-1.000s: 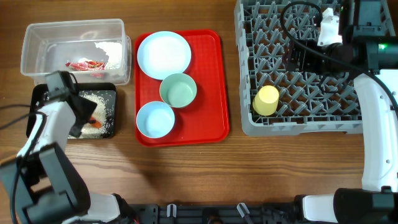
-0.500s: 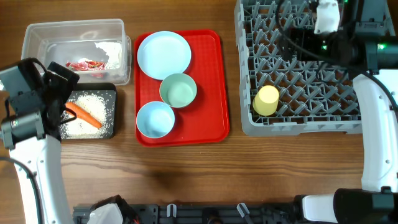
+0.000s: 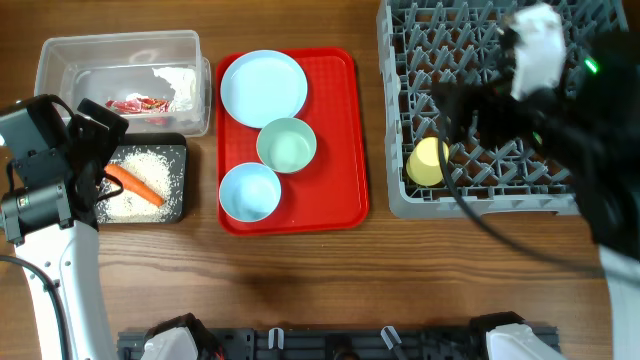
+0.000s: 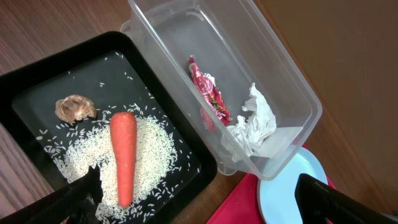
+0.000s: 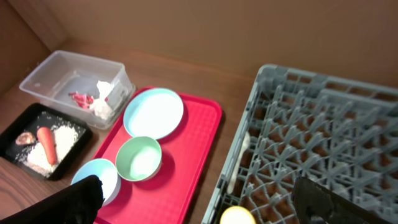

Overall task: Sort waste into correct bins and load items into the dishwasher rack
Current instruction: 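Reach the right gripper to the green bowl on the red tray and grasp it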

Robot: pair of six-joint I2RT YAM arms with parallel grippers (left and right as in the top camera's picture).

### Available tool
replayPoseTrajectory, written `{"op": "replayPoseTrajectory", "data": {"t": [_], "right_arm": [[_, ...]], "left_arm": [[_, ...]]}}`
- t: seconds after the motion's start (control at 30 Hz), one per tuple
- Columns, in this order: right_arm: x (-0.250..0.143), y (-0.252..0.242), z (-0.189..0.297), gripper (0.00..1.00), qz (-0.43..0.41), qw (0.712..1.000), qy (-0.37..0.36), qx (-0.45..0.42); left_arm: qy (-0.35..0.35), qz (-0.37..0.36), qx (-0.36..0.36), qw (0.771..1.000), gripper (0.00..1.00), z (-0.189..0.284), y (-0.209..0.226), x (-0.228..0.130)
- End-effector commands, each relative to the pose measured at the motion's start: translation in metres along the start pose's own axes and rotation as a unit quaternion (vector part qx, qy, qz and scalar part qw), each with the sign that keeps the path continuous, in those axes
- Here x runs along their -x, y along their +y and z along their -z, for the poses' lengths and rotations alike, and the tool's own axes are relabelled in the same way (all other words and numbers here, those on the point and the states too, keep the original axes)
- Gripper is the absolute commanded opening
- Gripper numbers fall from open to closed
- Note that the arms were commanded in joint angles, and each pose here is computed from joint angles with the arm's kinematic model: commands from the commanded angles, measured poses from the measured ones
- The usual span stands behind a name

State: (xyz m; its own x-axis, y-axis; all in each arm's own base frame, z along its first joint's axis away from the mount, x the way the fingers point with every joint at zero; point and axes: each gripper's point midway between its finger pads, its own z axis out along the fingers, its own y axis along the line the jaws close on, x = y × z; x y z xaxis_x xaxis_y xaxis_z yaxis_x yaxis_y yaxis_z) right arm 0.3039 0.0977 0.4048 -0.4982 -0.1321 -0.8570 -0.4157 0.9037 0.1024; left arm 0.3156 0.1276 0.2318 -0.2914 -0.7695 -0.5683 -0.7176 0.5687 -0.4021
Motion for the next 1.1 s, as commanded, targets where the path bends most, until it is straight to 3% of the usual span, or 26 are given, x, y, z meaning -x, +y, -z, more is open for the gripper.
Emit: {"op": "replayPoseTrajectory", "data": {"t": [0.0,0.13,0.43,0.83,1.07], "right_arm": [[-0.006,-0.007,-0.002,1.00,-0.005,1.000,0.013,-0.019],[-0.013,-0.003,-0.035,1.00,-0.028,0.999,0.038,0.020],[-0.033,0.067,-0.156,1.00,-0.077,0.983,0.115,0.121],[-0.138,0.107,-0.262,1.00,-0.119,0.953,0.268,0.071],[-0.210,0.101,-0.303,0.85,-0.136,0.924,0.355,0.038]], "left_arm": [[0.000,-0.010,-0.009,1.000,1.00,0.003,-0.004,0.000],[0.000,-0.011,-0.009,1.000,1.00,0.003,-0.004,0.000],[0.002,-0.011,-0.008,1.000,1.00,0.003,-0.004,0.000],[0.002,-0.011,-0.008,1.000,1.00,0.003,-0.004,0.000],[0.002,-0.011,-0.008,1.000,1.00,0.003,-0.004,0.000]]}}
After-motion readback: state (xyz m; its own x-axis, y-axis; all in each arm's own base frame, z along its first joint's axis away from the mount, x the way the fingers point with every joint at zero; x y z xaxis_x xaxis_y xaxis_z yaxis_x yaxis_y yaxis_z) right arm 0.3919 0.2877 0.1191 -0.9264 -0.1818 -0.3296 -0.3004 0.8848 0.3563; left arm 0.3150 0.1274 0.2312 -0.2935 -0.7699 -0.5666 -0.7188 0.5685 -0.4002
